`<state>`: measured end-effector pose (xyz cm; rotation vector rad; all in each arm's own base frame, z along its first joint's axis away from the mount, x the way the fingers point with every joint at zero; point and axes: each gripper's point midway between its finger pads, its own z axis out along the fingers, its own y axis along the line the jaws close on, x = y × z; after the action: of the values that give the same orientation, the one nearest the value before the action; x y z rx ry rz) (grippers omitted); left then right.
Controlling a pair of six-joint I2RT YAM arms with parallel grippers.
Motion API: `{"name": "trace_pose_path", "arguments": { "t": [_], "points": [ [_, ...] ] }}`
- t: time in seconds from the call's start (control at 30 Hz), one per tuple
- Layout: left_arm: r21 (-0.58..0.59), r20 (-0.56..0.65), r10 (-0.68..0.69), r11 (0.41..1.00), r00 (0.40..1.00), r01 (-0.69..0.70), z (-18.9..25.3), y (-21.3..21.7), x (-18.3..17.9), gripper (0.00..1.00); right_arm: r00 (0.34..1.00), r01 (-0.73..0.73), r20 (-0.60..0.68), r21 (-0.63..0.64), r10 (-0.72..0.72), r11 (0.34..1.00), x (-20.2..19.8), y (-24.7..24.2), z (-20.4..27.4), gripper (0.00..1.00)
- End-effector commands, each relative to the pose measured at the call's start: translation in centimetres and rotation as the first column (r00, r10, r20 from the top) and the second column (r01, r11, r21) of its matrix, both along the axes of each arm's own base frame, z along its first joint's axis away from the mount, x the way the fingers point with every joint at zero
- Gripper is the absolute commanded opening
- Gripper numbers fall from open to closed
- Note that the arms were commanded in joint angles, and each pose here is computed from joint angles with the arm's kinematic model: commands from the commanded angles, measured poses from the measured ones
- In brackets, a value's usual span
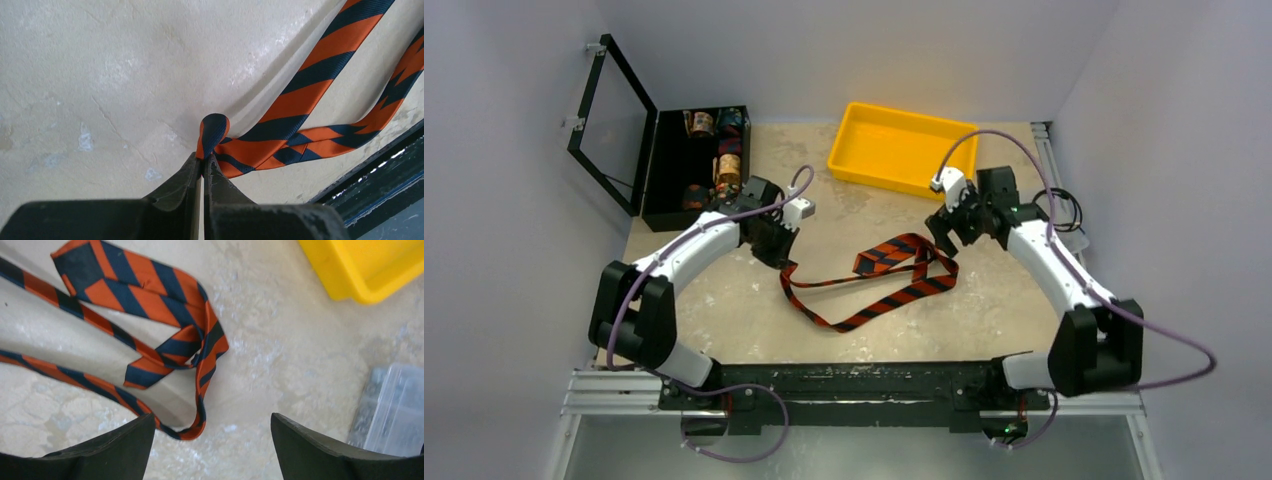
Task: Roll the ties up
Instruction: Flatten out the tie at the center of the board.
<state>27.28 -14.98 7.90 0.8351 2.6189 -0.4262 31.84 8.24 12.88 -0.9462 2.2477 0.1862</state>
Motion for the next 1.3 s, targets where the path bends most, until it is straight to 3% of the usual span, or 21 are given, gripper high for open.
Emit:
{"name": "trace_pose_path", "arguments": {
  "t": [0.0,0.3,0.67,1.03,1.27],
  "points": [
    [0.03,0.074,-0.024,0.999,0.997,0.022,1.5,1.1,-0.5,0.0,0.99,-0.128,0.062,-0.01,0.128,0.992,4.7,3.7,0.4,0.89],
    [0.015,0.105,0.003,1.0,0.994,-0.005,2.3,0.8,0.5,0.0,0.932,-0.362,-0.059,-0.154,0.357,0.92,7.6,7.5,-4.5,0.85],
    [-0.006,0.11,0.015,1.0,0.994,-0.015,2.9,0.7,1.1,0.0,0.874,-0.485,-0.178,-0.247,0.453,0.839,5.4,6.0,-7.4,0.8],
    [-0.014,0.101,0.01,1.0,0.995,-0.009,2.9,0.5,1.2,0.0,0.885,-0.459,-0.159,-0.139,0.438,0.877,3.9,7.1,-3.2,0.83],
    [-0.022,0.096,0.009,1.0,0.995,-0.007,2.9,0.3,1.1,0.0,0.882,-0.456,-0.238,-0.209,0.407,0.865,2.8,5.1,-6.1,0.83]
  ]
}}
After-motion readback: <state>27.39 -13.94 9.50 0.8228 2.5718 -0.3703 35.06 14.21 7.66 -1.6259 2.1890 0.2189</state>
